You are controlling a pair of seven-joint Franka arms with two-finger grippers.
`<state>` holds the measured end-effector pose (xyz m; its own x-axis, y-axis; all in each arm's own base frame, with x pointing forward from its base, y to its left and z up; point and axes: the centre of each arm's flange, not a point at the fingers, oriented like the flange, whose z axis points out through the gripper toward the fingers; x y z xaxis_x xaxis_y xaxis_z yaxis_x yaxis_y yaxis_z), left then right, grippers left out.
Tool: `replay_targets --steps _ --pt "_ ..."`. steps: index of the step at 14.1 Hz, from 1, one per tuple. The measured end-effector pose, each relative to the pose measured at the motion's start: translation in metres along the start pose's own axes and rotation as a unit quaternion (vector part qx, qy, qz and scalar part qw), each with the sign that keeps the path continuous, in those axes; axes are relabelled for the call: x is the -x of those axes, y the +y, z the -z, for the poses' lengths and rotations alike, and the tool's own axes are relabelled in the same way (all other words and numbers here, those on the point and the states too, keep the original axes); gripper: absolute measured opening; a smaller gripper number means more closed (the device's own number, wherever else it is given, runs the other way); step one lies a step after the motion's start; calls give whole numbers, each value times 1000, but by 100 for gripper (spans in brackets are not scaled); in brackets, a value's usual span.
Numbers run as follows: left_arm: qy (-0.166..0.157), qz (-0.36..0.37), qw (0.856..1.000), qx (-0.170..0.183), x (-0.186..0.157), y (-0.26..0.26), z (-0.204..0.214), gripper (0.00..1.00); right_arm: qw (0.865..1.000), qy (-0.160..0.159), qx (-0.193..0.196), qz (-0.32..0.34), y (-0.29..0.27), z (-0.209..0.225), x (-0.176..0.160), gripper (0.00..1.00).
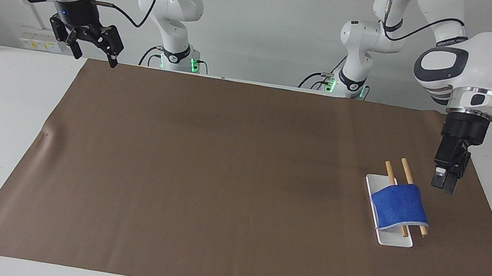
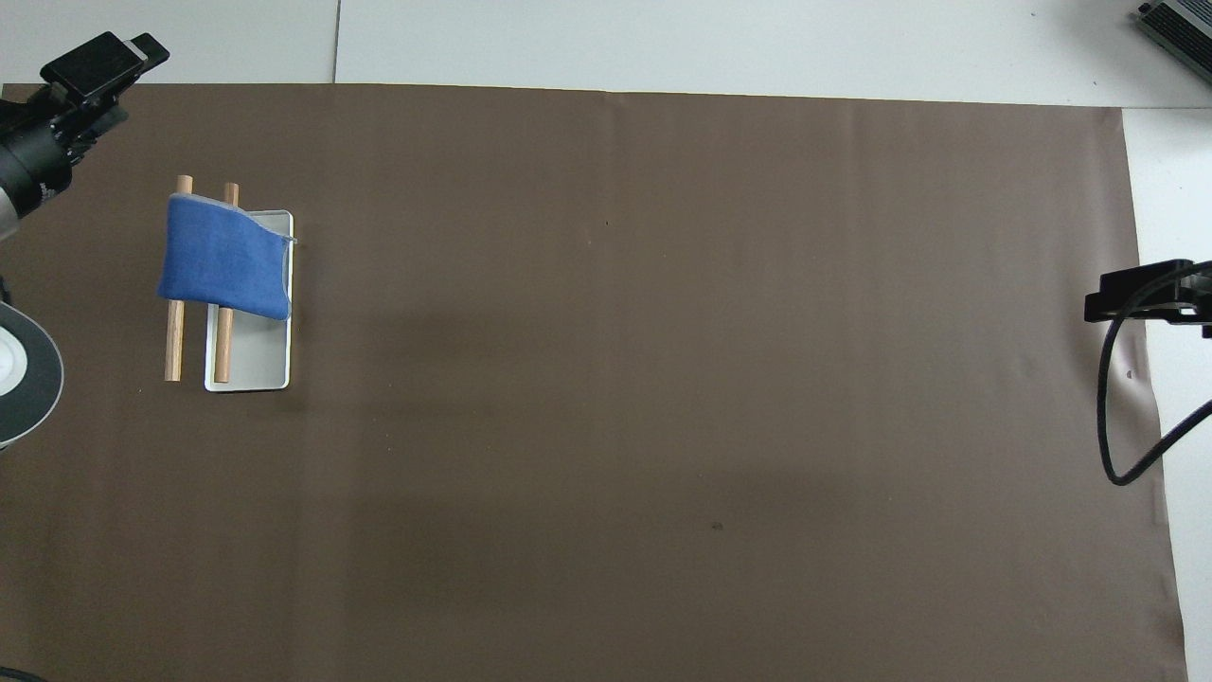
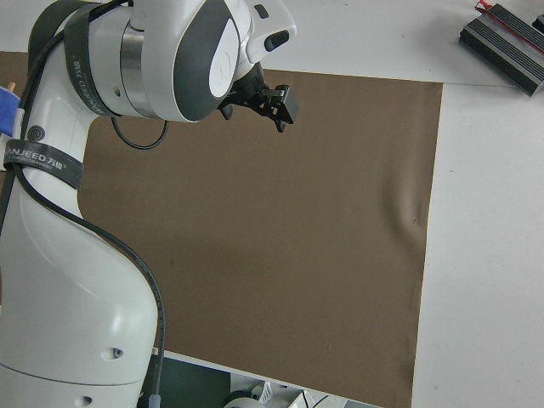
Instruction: Right arm passes towel to left arm to hang
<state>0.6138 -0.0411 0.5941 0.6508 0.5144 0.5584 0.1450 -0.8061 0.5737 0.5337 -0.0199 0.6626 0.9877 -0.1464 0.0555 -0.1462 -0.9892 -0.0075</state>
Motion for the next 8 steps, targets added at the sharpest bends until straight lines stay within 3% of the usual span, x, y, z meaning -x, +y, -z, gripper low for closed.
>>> replay_targets --steps 3,6,8 --pt "-73 -111 990 -49 -8 24 8 100 1000 -4 0 -7 -7 -3 -1 100" --pt "-156 -215 953 -145 -11 36 25 100 1000 -4 0 -8 -7 -4 -1 100" --pt "-208 -234 934 -173 -2 38 29 100 1000 -4 0 -8 -7 -4 -1 100"
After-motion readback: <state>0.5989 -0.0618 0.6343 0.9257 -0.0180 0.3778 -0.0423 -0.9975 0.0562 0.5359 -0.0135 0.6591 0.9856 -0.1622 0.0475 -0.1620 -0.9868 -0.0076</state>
